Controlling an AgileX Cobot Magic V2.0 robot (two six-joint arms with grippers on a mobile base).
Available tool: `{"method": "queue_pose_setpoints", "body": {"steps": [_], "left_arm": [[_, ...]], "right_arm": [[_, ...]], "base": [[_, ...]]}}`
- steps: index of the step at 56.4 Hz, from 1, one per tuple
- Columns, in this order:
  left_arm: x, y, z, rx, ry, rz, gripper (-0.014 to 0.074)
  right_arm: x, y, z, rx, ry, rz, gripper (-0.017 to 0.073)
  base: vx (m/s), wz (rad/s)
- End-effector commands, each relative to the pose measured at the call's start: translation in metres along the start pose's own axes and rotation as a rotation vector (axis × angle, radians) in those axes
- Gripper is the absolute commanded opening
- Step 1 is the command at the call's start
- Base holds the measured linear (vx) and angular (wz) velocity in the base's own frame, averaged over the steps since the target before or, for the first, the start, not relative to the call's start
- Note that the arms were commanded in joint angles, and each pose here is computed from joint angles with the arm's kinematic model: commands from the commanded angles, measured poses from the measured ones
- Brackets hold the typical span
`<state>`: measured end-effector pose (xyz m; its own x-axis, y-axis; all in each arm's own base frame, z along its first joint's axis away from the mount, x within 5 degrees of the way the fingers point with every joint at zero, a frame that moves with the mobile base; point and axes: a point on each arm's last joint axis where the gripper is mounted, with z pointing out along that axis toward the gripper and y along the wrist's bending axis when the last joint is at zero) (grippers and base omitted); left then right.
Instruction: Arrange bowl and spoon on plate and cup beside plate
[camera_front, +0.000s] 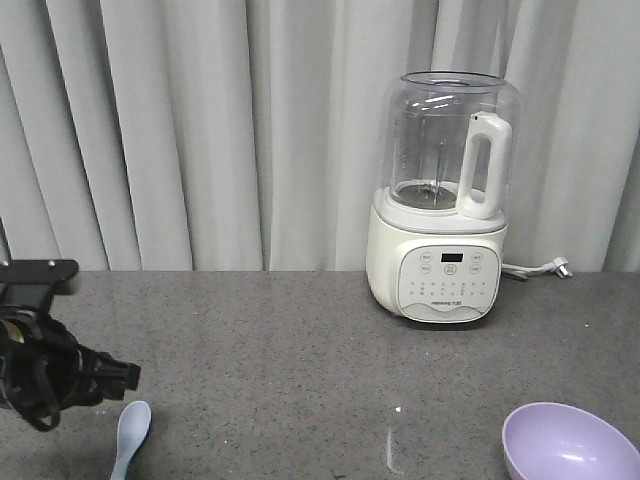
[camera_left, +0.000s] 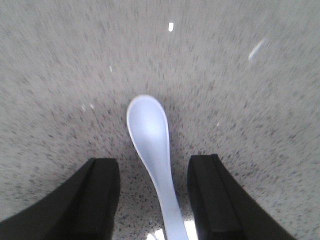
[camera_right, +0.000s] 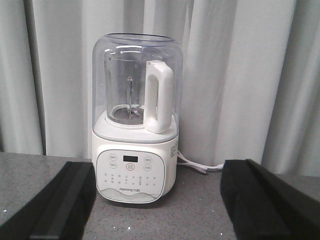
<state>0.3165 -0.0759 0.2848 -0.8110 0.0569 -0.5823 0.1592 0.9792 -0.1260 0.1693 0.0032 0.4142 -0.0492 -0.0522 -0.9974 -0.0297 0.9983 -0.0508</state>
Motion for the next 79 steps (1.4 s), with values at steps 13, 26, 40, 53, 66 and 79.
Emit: {"method": "queue_pose_setpoints", "body": {"steps": [13,26,40,53,66,79], "left_arm": [[0.004,-0.013,0.046,0.007,0.113,-0.028,0.0429],[0.007,-0.011,0.054,-0.010,0.138,-0.040,0.0429],[0.014,-0.010,0.062,-0.023,0.210,-0.033,0.0367],[0.017,-0.010,0.062,-0.031,0.235,0.011,-0.0009],[0.006,-0.016,0.029,-0.005,0.124,0.058,-0.0008],[-0.008,-0.021,-0.055,0.027,-0.133,0.106,-0.0008]], "right_arm": [[-0.020,-0.003,-0.004,0.022,-0.126,-0.019,0.0560],[-0.020,-0.003,-0.004,0.022,-0.126,-0.019,0.0560],[-0.020,-0.003,-0.004,0.022,-0.126,-0.019,0.0560],[-0.020,-0.003,-0.004,0.022,-0.126,-0.019,0.0560],[-0.016,-0.002,-0.004,0.015,-0.087,-0.010,0.0560],[0.007,0.000,0.002,-0.002,0.163,0.095,0.0533]], "base": [[0.00,0.00],[0.00,0.00],[0.00,0.00],[0.00,0.00],[0.00,0.00],[0.00,0.00]]}}
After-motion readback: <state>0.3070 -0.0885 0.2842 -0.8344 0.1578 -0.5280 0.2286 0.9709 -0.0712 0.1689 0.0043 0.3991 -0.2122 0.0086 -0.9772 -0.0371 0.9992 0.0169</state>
